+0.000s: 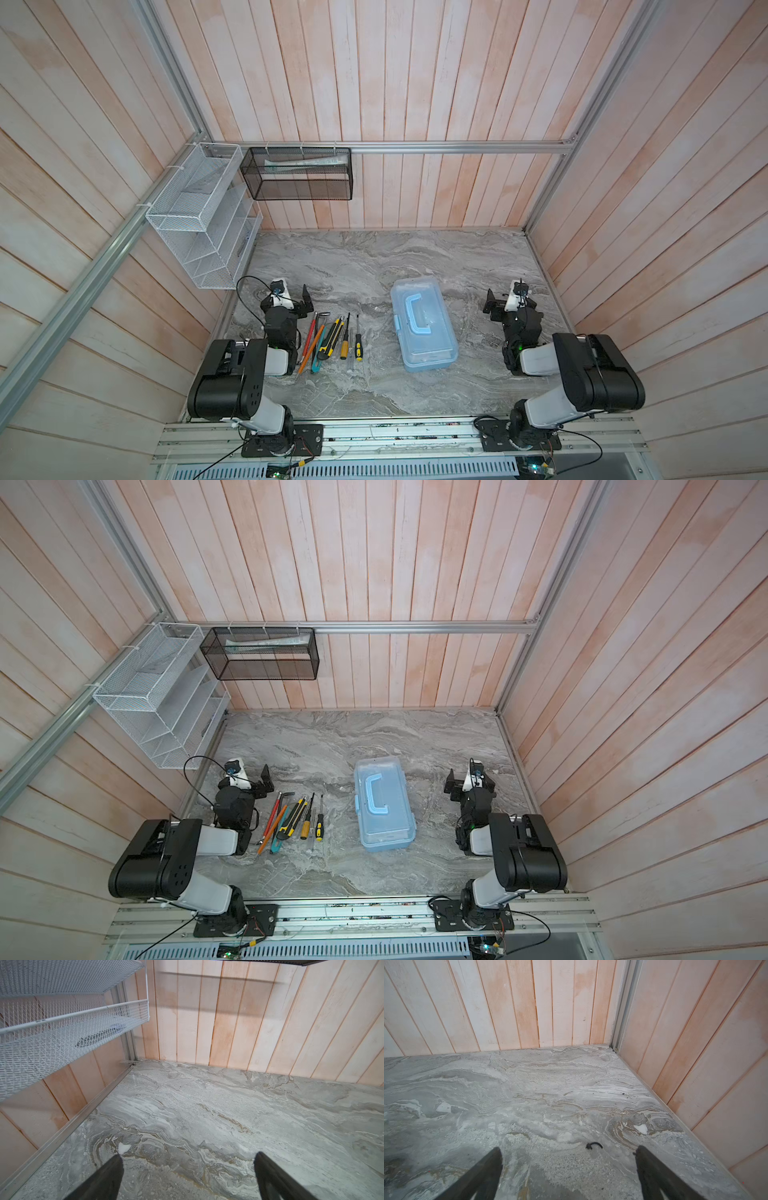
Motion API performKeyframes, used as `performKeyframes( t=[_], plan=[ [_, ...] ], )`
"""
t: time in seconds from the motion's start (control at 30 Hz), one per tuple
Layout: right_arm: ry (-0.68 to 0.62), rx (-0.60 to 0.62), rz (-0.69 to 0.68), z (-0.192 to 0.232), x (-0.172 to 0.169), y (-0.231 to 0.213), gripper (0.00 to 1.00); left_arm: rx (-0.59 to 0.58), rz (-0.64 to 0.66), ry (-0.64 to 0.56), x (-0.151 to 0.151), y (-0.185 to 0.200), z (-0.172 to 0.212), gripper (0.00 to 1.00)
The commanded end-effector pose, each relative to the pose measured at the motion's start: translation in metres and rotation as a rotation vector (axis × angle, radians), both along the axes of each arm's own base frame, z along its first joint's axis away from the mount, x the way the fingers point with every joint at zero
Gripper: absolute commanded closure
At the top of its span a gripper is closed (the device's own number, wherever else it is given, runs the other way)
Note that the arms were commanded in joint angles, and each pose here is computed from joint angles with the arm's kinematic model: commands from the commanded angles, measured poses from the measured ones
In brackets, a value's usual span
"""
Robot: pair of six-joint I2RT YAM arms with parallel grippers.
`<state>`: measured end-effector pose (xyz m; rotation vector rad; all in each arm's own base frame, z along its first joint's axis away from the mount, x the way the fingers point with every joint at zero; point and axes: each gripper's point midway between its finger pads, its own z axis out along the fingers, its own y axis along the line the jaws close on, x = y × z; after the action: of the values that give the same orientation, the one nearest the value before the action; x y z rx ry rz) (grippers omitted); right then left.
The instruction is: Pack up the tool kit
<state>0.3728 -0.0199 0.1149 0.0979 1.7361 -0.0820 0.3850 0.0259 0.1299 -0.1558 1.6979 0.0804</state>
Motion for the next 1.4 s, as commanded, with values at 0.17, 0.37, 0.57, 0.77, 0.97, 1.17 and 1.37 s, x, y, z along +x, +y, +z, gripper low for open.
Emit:
performKeyframes(
  t=[0.17, 0.37, 0.57, 0.77, 0.97, 1.17, 1.37],
  plan=[
    [-0.025, 0.007, 0.001, 0.0093, 0.0046, -0.0010, 0.02, 0.000, 0.009, -0.005, -0.0009, 0.0010, -0.0003, 0.00],
    [-0.025, 0.006, 0.006, 0.0093, 0.0050, -0.0004, 0.02, 0.000, 0.009, -0.005, -0.0005, 0.0010, -0.0001, 0.00],
    [-0.021, 0.013, 0.012, 0.0087, 0.0053, -0.0013, 0.02, 0.000, 0.009, -0.004, -0.0007, 0.0010, -0.0007, 0.00],
    [-0.022, 0.014, 0.014, 0.0091, 0.0054, -0.0007, 0.02, 0.000, 0.009, -0.006, -0.0005, 0.0010, 0.0001, 0.00],
    [-0.021, 0.013, 0.014, 0.0089, 0.0056, -0.0012, 0.02, 0.000, 0.009, -0.006, -0.0006, 0.0010, 0.0001, 0.00],
    [-0.020, 0.012, 0.014, 0.0086, 0.0056, -0.0009, 0.02, 0.001, 0.009, -0.007, -0.0002, 0.0010, 0.0006, 0.00],
    [-0.022, 0.012, 0.014, 0.0091, 0.0056, -0.0012, 0.02, 0.000, 0.009, -0.006, -0.0006, 0.0010, 0.0000, 0.00]
  ],
)
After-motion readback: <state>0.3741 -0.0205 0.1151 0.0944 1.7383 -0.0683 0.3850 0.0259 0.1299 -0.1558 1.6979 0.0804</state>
